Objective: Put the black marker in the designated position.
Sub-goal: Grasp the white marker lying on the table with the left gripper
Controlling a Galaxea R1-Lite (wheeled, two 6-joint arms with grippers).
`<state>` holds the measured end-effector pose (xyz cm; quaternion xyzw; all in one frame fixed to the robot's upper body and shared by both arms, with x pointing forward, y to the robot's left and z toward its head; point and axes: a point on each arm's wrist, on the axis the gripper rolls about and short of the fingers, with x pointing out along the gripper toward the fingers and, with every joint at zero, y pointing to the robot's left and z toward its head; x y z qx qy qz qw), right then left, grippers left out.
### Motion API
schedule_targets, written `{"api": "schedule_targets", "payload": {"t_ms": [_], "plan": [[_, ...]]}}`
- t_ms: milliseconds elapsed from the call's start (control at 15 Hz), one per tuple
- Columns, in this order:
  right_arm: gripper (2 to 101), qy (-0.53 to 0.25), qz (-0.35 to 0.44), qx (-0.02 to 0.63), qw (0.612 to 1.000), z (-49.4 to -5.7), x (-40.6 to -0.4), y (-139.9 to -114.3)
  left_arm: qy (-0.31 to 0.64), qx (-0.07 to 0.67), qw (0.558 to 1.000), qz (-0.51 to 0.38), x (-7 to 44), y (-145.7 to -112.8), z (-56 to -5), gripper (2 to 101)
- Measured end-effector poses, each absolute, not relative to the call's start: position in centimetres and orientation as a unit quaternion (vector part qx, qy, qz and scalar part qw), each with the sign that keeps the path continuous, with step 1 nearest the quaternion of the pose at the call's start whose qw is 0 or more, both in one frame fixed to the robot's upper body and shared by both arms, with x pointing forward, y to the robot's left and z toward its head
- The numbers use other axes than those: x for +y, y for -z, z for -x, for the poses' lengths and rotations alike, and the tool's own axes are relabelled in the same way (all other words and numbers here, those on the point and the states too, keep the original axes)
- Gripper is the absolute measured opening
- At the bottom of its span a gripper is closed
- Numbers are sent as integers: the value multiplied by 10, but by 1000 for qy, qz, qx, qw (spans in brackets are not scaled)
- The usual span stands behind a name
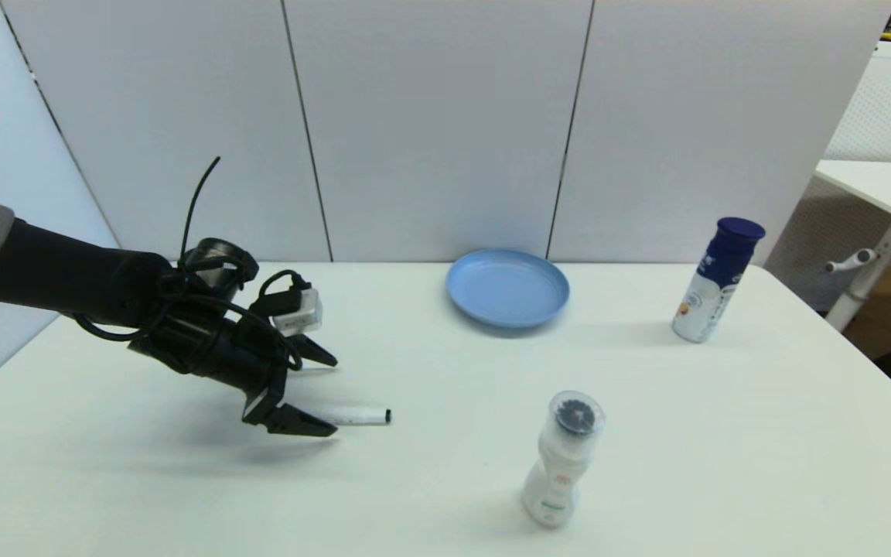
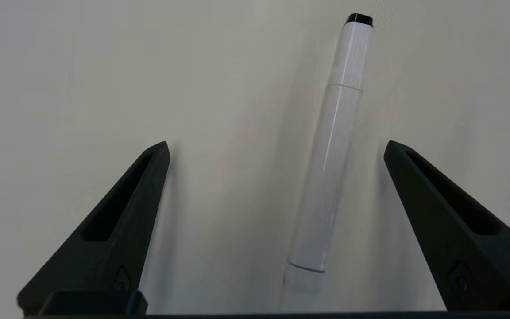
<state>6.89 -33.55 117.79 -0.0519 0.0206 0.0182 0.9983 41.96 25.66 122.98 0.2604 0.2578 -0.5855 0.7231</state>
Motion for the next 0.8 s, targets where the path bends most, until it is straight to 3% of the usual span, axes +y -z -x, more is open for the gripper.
{"api": "schedule_targets", "payload": {"t_ms": [800], "plan": [[980,-18,52,21,998,-69,-336,-1178,590,268,718,-254,256,-1224,-417,979]]}}
